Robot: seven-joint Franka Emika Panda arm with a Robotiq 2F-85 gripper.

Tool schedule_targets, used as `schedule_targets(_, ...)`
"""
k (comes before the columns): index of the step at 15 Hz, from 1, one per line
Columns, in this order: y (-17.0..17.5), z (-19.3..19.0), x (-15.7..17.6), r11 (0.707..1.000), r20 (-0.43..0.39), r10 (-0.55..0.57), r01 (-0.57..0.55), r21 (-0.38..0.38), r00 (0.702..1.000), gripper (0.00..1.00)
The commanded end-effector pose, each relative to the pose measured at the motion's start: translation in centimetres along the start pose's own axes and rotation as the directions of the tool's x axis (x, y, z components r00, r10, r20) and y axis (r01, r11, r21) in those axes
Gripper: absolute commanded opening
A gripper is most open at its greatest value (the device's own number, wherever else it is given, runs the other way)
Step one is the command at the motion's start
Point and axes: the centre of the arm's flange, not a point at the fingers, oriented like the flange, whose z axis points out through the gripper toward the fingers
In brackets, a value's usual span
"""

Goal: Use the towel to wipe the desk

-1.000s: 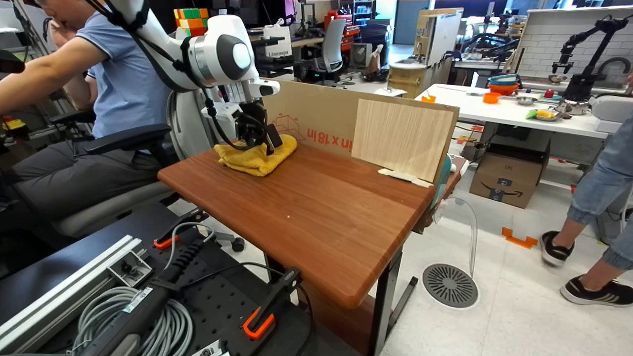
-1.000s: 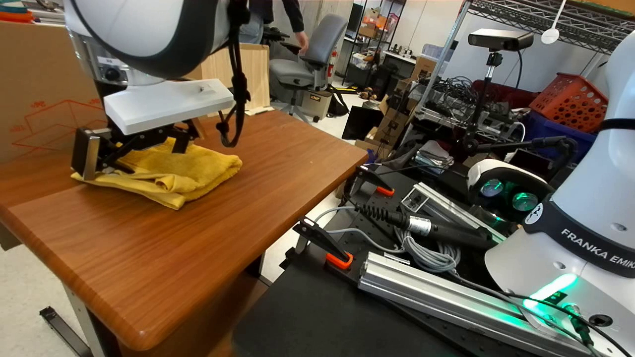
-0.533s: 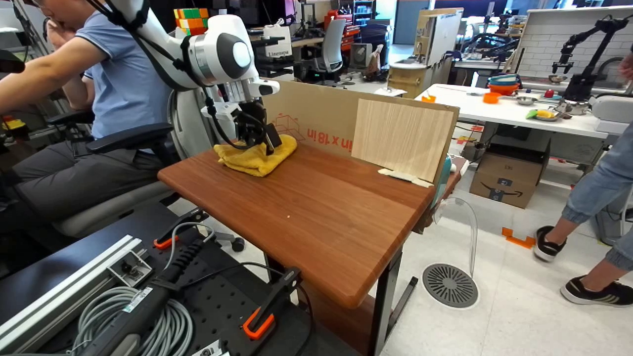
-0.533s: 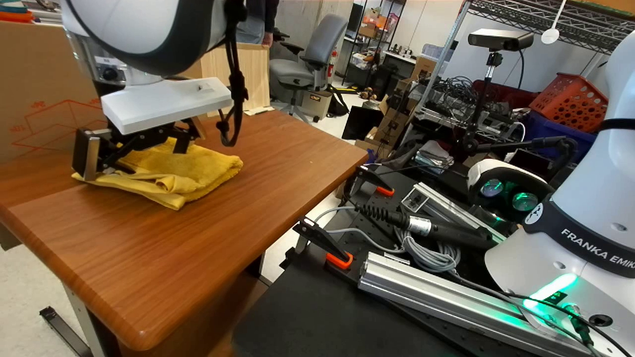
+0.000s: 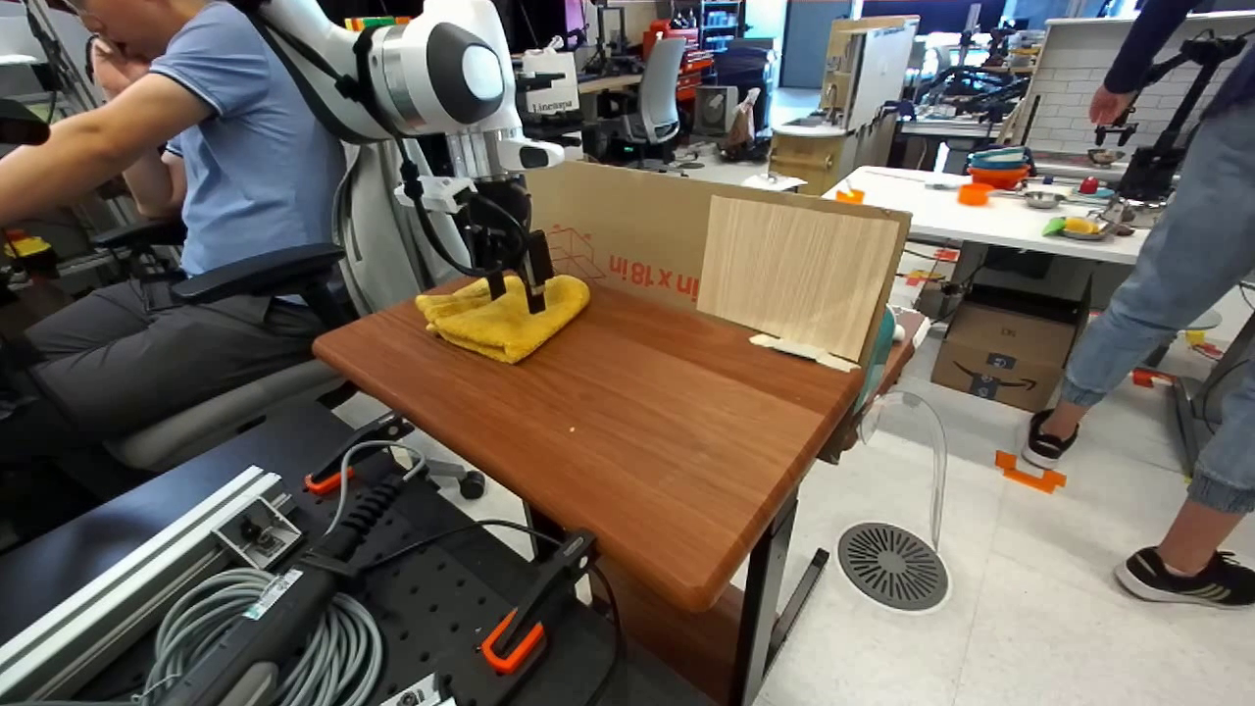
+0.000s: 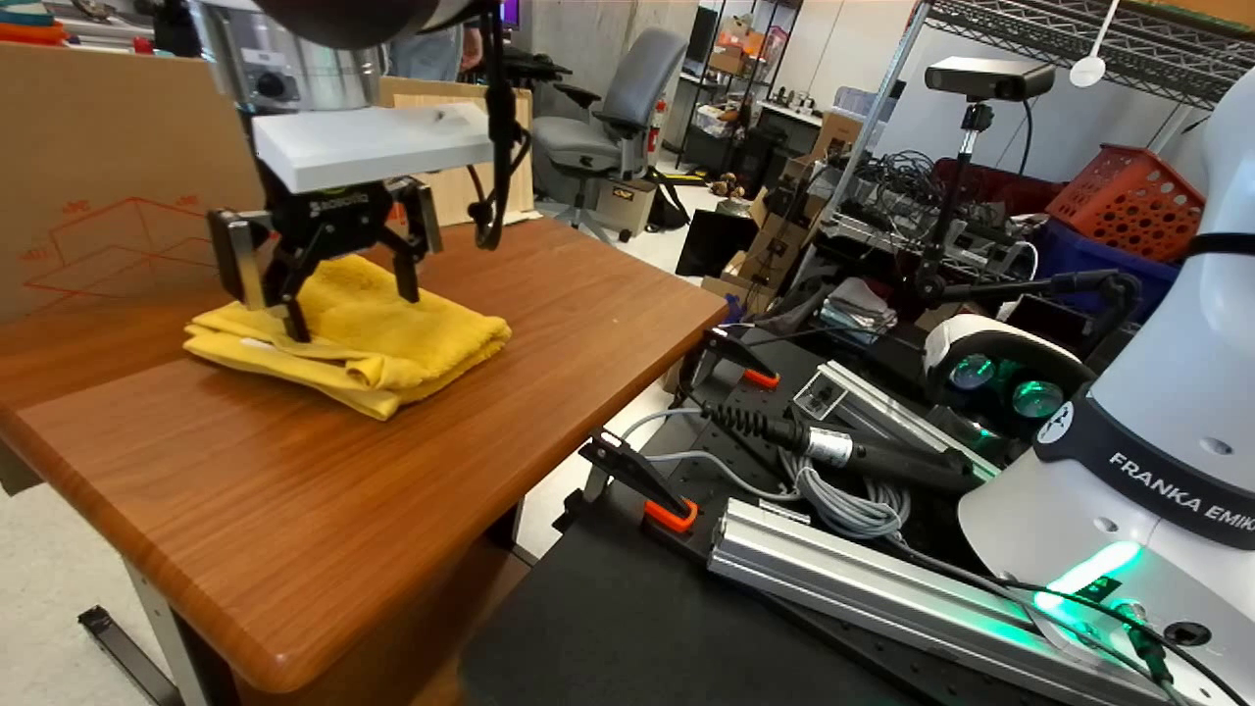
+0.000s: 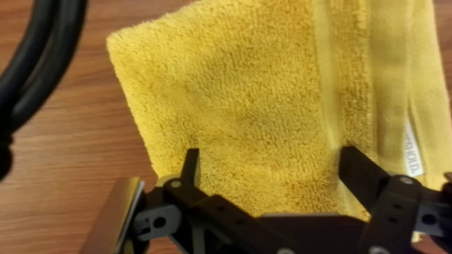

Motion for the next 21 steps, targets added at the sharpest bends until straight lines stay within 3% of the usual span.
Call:
schedule_targets(1, 5.9, 0.1, -3.3, 1.0, 0.105, 0.017, -0.019, 0.018, 0.994, 1.0)
schedule_targets(7, 13.1, 3.2, -6.1, 0.997, 0.207, 0.059, -0.069, 0.038, 0.977, 1.0)
schedule_targets(14, 20.3, 2.4, -6.5, 0.981, 0.233, 0.136, -0.164, 0.106, 0.963, 1.0)
schedule_targets(17, 22.4, 1.4, -6.4, 0.97, 0.226, 0.166, -0.2, 0.135, 0.96, 1.0)
schedule_targets(18, 21.1, 3.1, -5.5, 0.977, 0.231, 0.16, -0.187, 0.099, 0.96, 1.0)
schedule_targets(21, 22.2, 2.4, -5.4, 0.973, 0.222, 0.174, -0.202, 0.112, 0.959, 1.0)
